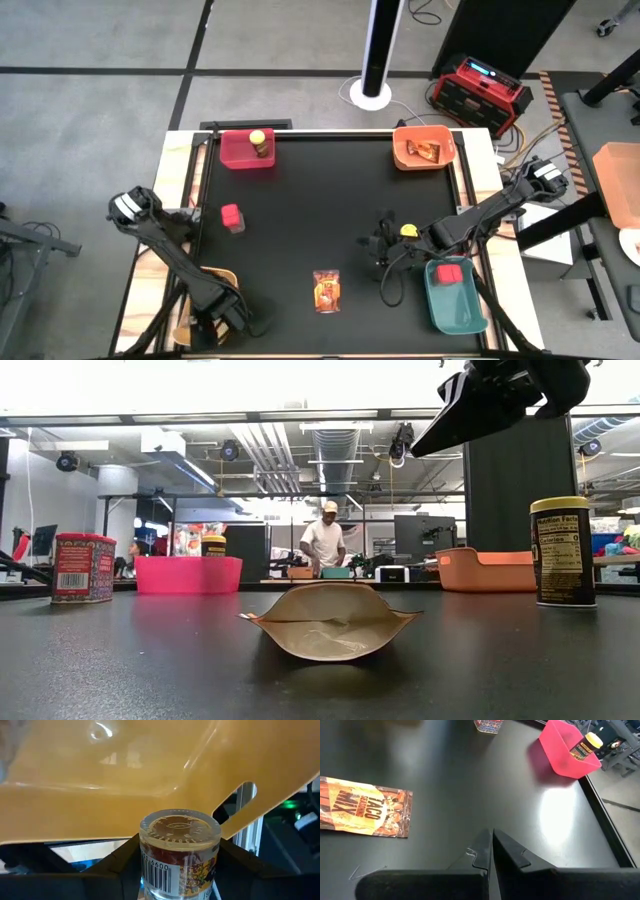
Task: Sort spices by type
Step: Put the brown seasoning bottle into the yellow bin
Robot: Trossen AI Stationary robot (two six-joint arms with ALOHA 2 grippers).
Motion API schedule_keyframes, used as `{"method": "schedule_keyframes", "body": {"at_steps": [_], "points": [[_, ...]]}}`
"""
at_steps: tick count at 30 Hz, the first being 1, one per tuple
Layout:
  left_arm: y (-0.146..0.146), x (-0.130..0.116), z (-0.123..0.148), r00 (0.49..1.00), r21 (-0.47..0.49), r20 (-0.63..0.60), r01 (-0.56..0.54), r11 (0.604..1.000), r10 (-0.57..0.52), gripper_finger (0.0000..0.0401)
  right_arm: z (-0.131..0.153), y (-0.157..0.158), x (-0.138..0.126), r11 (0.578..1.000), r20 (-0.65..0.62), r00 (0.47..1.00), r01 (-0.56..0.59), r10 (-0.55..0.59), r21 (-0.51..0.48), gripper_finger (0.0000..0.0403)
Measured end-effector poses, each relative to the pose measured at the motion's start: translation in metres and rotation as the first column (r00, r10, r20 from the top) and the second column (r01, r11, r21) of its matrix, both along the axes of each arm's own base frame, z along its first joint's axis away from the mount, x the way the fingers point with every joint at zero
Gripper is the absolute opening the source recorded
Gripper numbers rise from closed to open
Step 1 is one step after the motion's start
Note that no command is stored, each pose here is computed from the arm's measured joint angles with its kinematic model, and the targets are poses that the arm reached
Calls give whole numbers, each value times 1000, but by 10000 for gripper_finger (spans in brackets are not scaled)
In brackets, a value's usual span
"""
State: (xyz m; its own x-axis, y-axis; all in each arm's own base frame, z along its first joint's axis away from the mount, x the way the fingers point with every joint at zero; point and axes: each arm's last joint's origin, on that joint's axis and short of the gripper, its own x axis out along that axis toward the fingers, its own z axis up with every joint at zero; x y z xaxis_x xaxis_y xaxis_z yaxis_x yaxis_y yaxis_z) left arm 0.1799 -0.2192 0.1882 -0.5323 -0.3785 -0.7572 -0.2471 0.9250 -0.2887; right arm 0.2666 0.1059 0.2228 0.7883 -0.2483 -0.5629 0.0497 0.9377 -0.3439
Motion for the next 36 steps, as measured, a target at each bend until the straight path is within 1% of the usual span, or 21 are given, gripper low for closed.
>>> {"method": "schedule_keyframes", "body": {"at_steps": [3, 8, 12, 16, 21, 25, 31, 33, 36], "points": [[0, 4, -7, 999, -25, -7, 33, 999, -33, 177, -1, 0, 0, 1000, -1, 1000, 0, 0, 0, 9], [3, 10, -19, 998, -21, -22, 57, 998, -57, 180, -1, 0, 0, 1000, 1, 1000, 4, -4, 7, 9], [5, 11, -25, 997, 11, -51, 65, 998, -64, 189, -1, 2, -1, 1000, 1, 1000, -1, 1, 7, 9], [7, 9, -29, 994, 60, -96, 61, 996, -55, 207, -1, 2, -1, 1000, 2, 1000, -2, 2, 10, 9], [6, 10, -33, 992, 64, -107, 69, 996, -62, 223, -1, 4, -2, 1000, 3, 1000, -4, 4, 14, 9], [7, 10, -32, 992, 42, -108, 75, 996, -70, 226, -1, 5, -2, 1000, 5, 1000, -6, 6, 19, 9], [7, 9, -22, 992, 45, -107, 76, 996, -71, 226, -1, 7, -3, 1000, 7, 1000, -9, 8, 27, 9], [8, 10, -17, 993, 74, -84, 92, 993, -86, 227, -1, 8, -3, 1000, 7, 1000, -10, 10, 28, 9], [10, 12, -3, 992, 155, -1, 126, 980, -127, 221, -1, 8, -4, 1000, 7, 1000, -11, 11, 27, 9]]}}
